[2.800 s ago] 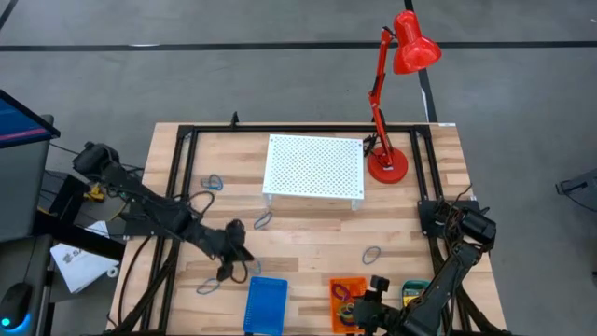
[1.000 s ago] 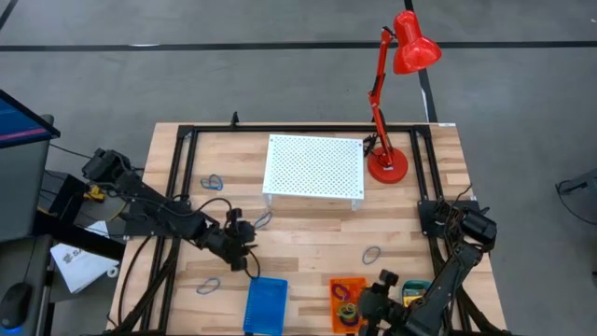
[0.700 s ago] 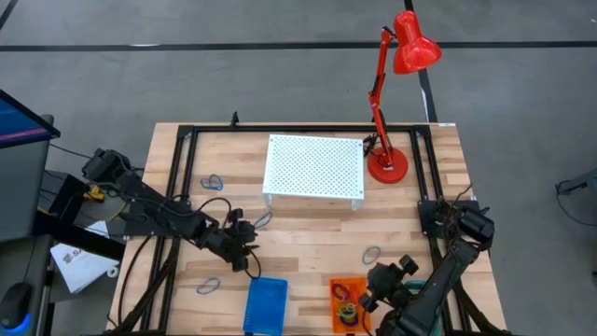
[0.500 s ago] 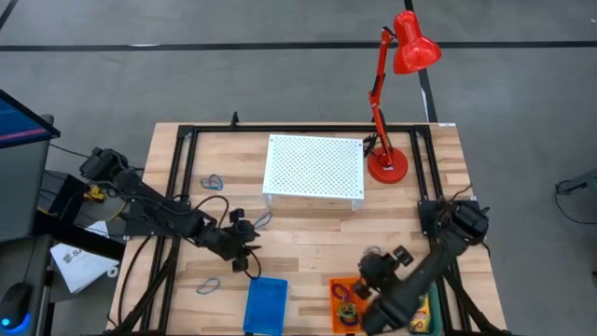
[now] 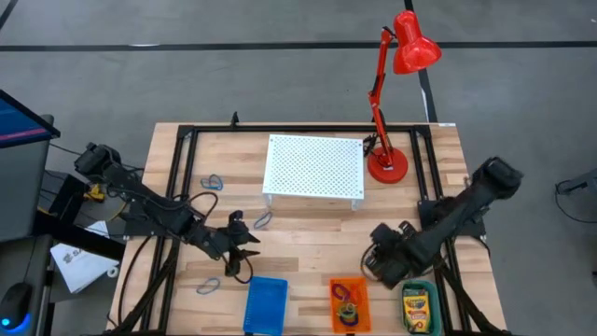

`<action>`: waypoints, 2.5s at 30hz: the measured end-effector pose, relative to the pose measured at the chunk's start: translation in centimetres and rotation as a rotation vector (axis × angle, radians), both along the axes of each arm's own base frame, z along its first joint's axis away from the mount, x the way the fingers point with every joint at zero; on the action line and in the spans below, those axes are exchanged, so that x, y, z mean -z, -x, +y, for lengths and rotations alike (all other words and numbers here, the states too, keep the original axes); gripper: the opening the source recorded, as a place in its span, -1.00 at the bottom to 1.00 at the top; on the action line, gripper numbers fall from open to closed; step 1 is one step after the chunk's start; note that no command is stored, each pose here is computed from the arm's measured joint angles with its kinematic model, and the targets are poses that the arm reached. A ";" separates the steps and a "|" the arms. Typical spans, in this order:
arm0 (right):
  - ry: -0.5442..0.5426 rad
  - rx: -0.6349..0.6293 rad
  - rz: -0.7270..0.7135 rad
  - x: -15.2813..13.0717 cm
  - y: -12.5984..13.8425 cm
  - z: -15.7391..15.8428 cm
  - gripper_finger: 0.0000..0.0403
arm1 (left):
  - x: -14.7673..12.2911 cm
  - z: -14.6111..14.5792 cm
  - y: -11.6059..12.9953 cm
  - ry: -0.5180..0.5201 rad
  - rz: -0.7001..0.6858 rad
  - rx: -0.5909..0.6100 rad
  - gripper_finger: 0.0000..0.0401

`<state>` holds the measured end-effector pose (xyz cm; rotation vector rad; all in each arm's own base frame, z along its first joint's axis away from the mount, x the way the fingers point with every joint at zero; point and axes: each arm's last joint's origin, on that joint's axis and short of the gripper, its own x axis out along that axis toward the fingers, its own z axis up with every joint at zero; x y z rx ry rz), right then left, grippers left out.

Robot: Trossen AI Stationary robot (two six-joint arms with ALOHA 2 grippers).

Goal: Pick & Place Office Desk Supplies
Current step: Put the blue rubber band into the blue bin

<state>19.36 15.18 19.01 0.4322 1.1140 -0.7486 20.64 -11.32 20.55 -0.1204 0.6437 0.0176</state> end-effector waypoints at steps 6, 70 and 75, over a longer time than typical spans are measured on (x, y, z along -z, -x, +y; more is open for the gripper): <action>-0.181 0.080 -0.130 3.4 3.1 -2.3 -0.36 | -0.8 0.1 0.2 0.006 -0.040 0.012 -0.23; 0.751 -0.780 -0.602 -2.6 -14.2 6.1 -1.00 | 0.1 -1.4 -6.3 -0.118 -0.496 0.211 -0.01; 0.767 -0.773 -0.593 -2.6 -14.0 6.2 -1.00 | 0.2 -1.7 -6.6 -0.056 -0.539 0.243 -0.01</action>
